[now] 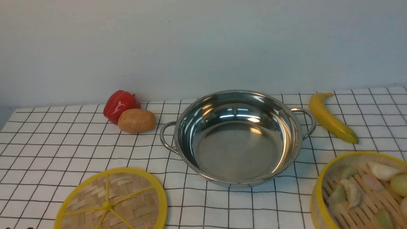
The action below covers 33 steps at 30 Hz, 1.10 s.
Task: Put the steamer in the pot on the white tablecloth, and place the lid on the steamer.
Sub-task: 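Reach for and grasp the rim of the bamboo steamer holding the buns with the right gripper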
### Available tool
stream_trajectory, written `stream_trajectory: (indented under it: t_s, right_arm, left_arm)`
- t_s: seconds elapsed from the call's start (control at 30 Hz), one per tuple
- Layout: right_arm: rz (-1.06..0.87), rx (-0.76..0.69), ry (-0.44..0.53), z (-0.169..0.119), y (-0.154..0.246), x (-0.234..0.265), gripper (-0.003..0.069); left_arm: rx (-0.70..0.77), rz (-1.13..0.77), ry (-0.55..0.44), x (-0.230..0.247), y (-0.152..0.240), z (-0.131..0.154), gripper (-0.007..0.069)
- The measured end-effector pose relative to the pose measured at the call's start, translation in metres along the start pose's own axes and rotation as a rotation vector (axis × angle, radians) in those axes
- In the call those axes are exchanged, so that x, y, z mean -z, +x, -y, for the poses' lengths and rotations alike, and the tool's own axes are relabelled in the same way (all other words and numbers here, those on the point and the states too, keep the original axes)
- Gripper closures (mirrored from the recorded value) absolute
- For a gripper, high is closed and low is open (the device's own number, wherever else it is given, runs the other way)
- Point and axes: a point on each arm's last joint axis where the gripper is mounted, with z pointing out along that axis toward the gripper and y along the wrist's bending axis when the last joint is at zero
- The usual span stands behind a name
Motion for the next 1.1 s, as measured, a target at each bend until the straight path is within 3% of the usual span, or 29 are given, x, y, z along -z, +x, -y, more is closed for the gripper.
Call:
stream_trajectory:
  t_s: [1.1]
  right_arm:
    - [0.016, -0.013, -0.005, -0.0005, -0.0015, 0.0000, 0.0419]
  left_arm:
    - [0.000, 0.000, 0.000, 0.0000, 0.0000, 0.0000, 0.0382]
